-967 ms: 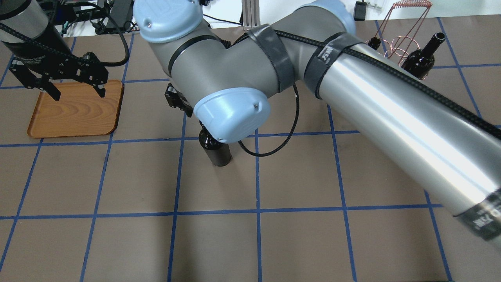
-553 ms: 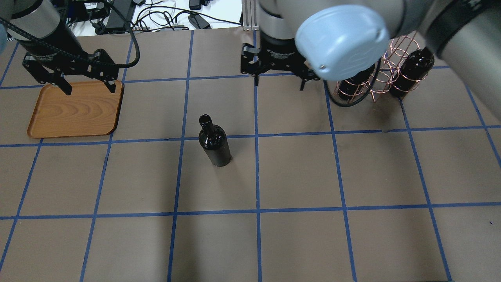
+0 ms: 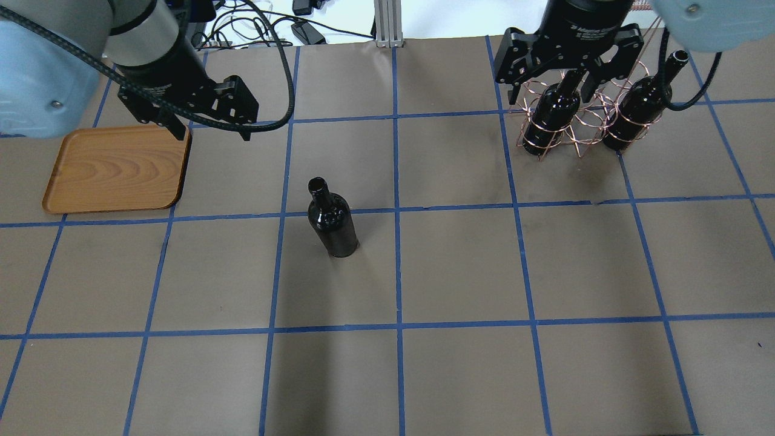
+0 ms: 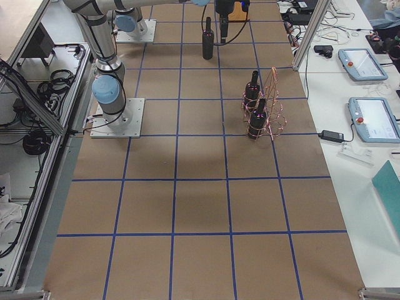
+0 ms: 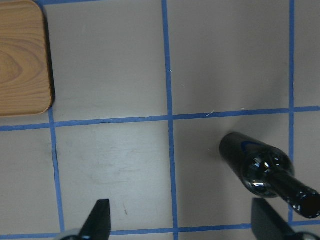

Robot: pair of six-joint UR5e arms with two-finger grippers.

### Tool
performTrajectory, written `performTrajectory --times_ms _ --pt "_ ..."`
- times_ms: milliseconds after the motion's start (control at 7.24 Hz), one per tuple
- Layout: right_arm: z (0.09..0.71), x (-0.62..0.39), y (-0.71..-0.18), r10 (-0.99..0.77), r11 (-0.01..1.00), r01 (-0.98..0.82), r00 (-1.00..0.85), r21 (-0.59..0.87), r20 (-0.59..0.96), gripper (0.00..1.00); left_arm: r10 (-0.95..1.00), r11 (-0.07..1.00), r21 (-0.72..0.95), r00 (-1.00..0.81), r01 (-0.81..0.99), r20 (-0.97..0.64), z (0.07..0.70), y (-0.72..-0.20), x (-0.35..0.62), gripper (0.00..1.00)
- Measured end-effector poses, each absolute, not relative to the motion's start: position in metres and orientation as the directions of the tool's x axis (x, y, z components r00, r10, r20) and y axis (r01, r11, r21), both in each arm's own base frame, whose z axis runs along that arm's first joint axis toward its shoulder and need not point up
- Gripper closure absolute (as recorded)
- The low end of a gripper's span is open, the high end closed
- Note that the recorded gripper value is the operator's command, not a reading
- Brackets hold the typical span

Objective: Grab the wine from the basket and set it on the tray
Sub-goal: 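Open the right gripper and raise it back over the rack, then move the left gripper over the standing bottle and grasp its neck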

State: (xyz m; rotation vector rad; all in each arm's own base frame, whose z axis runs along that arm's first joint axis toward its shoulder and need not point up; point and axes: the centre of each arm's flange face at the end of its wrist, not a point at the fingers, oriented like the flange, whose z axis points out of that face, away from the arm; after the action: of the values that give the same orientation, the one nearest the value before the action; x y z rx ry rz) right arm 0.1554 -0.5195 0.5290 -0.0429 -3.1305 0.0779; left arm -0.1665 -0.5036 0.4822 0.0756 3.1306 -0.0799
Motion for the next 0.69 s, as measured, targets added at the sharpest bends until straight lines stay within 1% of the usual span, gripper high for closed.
performTrajectory --times_ms 415,691 --pt "0.536 0.149 -0.514 0.009 0.998 0.007 -1.0 -0.069 0.017 0.0 0.113 0.993 -0.037 -0.994 0.112 0.006 0.463 -0.493 -0.226 0.0" --pt "0.535 0.149 -0.511 -0.008 0.997 -0.01 -1.0 -0.072 0.022 0.0 0.145 0.989 -0.03 -0.989 0.144 0.035 0.433 -0.495 -0.248 0.0"
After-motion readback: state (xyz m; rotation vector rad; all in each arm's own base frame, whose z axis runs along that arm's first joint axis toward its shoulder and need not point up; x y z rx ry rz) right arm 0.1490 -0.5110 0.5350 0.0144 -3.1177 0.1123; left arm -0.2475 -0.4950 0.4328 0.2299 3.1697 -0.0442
